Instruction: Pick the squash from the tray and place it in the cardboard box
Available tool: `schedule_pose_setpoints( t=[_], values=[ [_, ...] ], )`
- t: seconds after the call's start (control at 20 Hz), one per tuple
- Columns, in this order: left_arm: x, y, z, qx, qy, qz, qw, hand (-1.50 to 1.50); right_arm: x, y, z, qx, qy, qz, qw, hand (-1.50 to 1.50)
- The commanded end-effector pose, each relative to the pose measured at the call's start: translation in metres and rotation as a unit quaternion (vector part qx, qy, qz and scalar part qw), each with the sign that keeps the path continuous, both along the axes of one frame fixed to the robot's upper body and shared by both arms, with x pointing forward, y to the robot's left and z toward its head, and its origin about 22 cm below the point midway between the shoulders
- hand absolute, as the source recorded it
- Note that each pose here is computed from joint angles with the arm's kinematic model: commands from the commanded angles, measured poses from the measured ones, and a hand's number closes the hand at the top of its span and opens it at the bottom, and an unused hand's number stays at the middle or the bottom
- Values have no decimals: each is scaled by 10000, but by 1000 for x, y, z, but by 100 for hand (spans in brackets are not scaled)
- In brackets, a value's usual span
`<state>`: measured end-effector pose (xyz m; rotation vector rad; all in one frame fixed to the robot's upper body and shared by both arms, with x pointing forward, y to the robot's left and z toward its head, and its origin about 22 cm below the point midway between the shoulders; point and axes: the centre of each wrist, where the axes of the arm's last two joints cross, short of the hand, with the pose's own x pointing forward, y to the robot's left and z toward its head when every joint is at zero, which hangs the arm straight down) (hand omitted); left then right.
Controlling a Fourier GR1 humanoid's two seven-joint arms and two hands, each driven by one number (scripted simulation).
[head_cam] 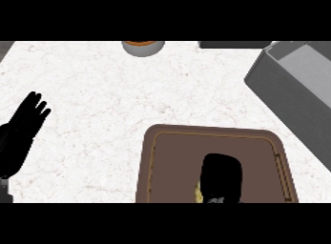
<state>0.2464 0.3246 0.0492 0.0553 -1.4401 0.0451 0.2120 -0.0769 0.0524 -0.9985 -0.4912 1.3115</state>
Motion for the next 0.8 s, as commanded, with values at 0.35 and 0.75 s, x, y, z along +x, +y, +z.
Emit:
schedule_pose_setpoints(
  t=[0.35,0.75],
  values=[
    [9,6,4,-77,5,-10,10000,0,58,-15,2,296,-263,-23,9992,150],
    [7,-13,11,-19,-172,-109,9998,0,134,-129,29,1851,-1030,862,9735,150]
  ],
)
